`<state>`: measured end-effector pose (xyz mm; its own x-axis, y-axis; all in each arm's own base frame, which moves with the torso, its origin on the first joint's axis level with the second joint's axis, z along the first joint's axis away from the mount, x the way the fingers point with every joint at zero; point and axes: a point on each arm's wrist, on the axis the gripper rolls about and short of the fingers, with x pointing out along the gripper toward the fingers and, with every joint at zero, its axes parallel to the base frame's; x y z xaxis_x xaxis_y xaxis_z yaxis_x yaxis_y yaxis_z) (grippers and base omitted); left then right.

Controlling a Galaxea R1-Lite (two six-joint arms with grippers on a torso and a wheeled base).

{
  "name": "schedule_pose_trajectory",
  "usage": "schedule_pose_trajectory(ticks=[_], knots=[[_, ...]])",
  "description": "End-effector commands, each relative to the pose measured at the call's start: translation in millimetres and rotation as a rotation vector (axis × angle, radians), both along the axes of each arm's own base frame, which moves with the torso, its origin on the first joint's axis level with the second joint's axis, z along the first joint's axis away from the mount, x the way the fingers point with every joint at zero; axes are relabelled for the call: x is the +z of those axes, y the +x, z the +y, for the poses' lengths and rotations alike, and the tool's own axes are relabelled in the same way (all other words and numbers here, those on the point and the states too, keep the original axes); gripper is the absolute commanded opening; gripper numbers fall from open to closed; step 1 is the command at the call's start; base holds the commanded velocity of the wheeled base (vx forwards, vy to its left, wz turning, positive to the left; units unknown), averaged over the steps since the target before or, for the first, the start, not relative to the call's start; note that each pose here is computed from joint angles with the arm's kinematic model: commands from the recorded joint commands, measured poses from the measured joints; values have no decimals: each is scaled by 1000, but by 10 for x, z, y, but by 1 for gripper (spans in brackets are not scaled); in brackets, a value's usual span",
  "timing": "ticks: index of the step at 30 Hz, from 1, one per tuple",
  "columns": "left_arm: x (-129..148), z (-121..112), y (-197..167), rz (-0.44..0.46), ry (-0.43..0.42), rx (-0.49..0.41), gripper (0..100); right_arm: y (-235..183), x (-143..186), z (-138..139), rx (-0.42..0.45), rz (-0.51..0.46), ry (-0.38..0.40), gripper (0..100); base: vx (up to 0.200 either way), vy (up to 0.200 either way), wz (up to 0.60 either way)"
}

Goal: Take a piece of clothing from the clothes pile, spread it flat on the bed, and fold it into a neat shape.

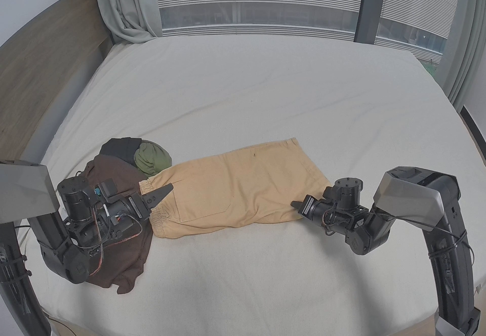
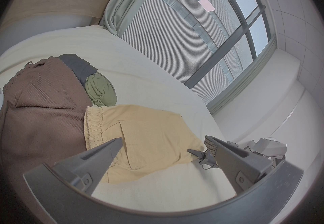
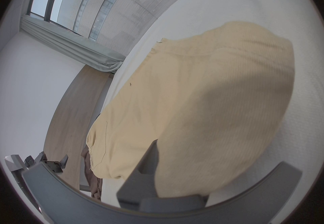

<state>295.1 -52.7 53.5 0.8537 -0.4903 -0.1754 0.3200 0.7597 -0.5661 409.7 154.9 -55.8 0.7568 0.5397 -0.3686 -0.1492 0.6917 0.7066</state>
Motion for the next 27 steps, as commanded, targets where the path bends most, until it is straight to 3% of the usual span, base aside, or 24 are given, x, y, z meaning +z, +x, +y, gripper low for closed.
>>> schedule_pose_trajectory(ticks=[1, 14, 20, 27], knots=[[-19, 3, 5, 7, 0, 2, 100, -120, 177, -36, -10, -2, -9, 0, 0, 0, 0], [-100, 41, 28, 32, 3, 14, 100, -560, 305, -82, 12, 59, -59, 0, 0, 0, 0], [-175, 106, 61, 55, 1, 30, 100, -706, 269, -172, -35, 53, -102, 0, 0, 0, 0], [-175, 98, 78, 56, -12, 27, 100, -926, 242, -270, -35, 113, -128, 0, 0, 0, 0]])
